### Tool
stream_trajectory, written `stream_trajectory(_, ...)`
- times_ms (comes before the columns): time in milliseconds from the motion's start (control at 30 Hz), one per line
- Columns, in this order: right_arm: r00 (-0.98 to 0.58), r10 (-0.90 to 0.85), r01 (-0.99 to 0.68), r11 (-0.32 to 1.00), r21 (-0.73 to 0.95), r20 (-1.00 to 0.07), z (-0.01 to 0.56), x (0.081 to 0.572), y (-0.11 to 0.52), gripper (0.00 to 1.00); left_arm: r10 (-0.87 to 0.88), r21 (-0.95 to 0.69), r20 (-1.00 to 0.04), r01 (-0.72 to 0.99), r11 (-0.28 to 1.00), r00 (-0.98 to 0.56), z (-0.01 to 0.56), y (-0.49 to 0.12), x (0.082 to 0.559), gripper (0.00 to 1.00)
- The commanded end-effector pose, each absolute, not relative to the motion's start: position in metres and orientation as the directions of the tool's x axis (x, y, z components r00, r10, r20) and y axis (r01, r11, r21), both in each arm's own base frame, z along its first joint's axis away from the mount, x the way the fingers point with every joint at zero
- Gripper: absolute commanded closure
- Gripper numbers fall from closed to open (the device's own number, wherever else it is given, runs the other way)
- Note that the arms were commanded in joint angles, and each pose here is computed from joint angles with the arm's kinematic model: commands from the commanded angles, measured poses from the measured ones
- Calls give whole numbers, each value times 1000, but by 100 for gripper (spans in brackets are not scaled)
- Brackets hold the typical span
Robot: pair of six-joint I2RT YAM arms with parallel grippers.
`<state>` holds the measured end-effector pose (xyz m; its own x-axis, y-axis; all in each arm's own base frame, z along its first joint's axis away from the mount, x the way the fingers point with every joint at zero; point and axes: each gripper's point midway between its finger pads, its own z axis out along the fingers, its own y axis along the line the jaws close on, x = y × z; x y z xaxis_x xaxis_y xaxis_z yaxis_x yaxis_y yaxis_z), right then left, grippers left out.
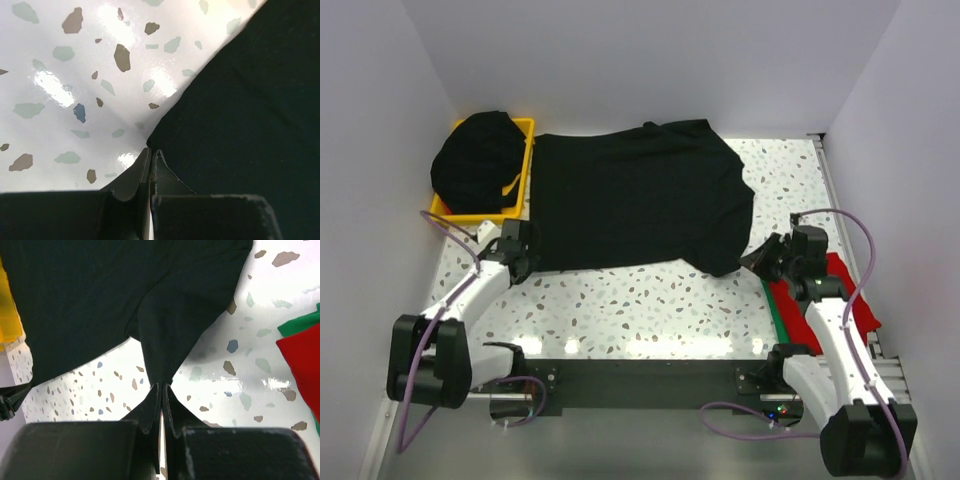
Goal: Fold and stack the t-shirts
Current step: Flatten the tshirt out, then fold the tshirt
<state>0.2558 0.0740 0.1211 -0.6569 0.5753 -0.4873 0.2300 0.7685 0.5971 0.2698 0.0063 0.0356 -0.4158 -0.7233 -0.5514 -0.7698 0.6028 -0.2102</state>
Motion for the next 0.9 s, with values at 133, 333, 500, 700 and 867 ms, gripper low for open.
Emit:
stream_trajectory(133,-643,567,217,780,587,-515,138,219,71,100,-698,-222,-619,-773,595,-360,63,22,256,100)
stream_trajectory(333,-636,568,215,781,586,-523,143,187,70,100,-707,-225,-611,-779,586,-356,60,24,231,100)
stream_trajectory(500,-610,570,206,784,585,-550,155,166,67,100,-710,-232,-616,-783,577,-341,62,27,215,100)
stream_trajectory(700,-593,573,190,782,593,-565,167,177,67,100,-714,-342,-630,-716,609,-306,85,16,243,100)
stream_trajectory(867,-594,574,173,775,608,-563,174,229,70,100,-703,-312,-617,-709,632,-354,84,8,281,100)
